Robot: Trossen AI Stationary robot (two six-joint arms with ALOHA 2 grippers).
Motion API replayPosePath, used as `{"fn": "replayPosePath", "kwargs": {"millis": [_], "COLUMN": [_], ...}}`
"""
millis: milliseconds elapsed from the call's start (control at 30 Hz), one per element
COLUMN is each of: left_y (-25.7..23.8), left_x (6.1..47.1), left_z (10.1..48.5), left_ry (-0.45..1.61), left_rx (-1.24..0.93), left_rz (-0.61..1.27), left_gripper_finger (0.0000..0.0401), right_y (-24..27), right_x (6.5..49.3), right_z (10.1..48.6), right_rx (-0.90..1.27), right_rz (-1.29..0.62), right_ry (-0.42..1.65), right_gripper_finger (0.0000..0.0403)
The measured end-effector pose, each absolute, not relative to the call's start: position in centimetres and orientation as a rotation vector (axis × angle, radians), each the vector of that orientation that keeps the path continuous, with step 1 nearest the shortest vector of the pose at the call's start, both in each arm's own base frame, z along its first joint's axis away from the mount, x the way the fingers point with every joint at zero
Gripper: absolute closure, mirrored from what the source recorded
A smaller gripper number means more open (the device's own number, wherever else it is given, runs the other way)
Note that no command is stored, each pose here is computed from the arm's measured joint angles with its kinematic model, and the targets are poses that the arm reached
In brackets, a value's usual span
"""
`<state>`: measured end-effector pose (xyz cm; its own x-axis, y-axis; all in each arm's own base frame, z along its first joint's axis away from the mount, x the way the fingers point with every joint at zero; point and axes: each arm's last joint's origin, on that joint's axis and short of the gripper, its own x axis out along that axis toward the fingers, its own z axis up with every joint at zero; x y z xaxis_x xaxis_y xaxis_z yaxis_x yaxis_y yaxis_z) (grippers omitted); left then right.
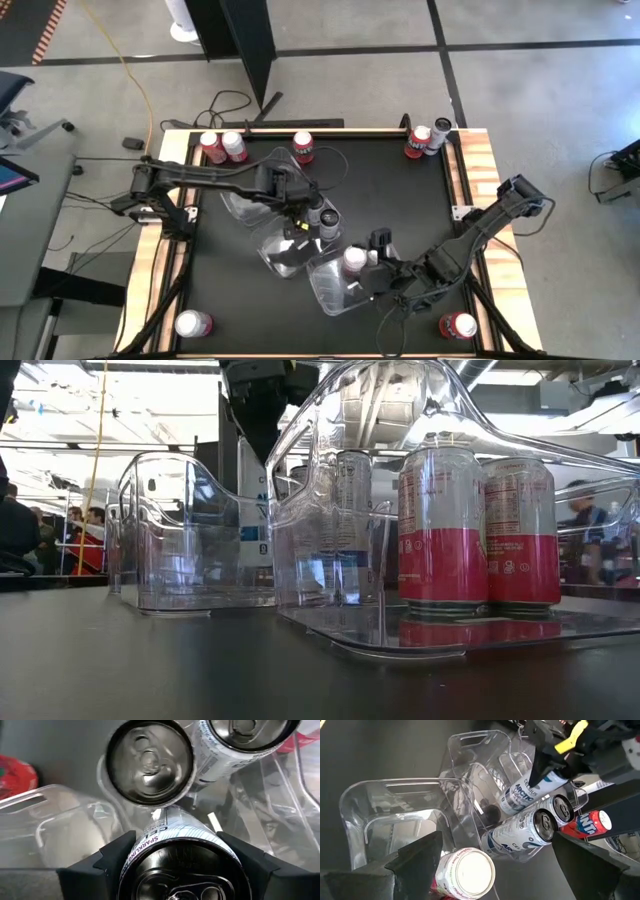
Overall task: Sort soda cans
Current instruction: Put the bottom white soda can in the center transparent bin
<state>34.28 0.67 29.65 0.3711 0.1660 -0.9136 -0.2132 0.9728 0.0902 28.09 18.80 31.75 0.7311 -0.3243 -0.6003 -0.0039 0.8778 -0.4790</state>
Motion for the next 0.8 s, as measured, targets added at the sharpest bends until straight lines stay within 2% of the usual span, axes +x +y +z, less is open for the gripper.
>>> {"fn": "replayPosePath", "kwargs": {"millis": [367,667,800], "left_y": [1.2,1.2,1.2], "left_x": [34.3,34.4,34.5], "left_z": [26.9,26.5,26.5], "left_ry": [1.172,1.155,1.141], "left_rx": [-0.046,-0.020,0.003], "left_rz": [0.250,0.237,0.230], "left_gripper_finger": [0.0156,0.0156,0.0129], "right_y": [18.7,18.7,18.7], "right_x": [28.1,28.1,28.1], "right_z": [31.8,31.8,31.8], "right_rx": [-0.470,-0.461,-0.454], "right_rz": [-0.189,-0.192,-0.194], "right_ry": [0.735,0.734,0.733], "right_gripper_finger": [0.0007,0.0007,0.0007]}}
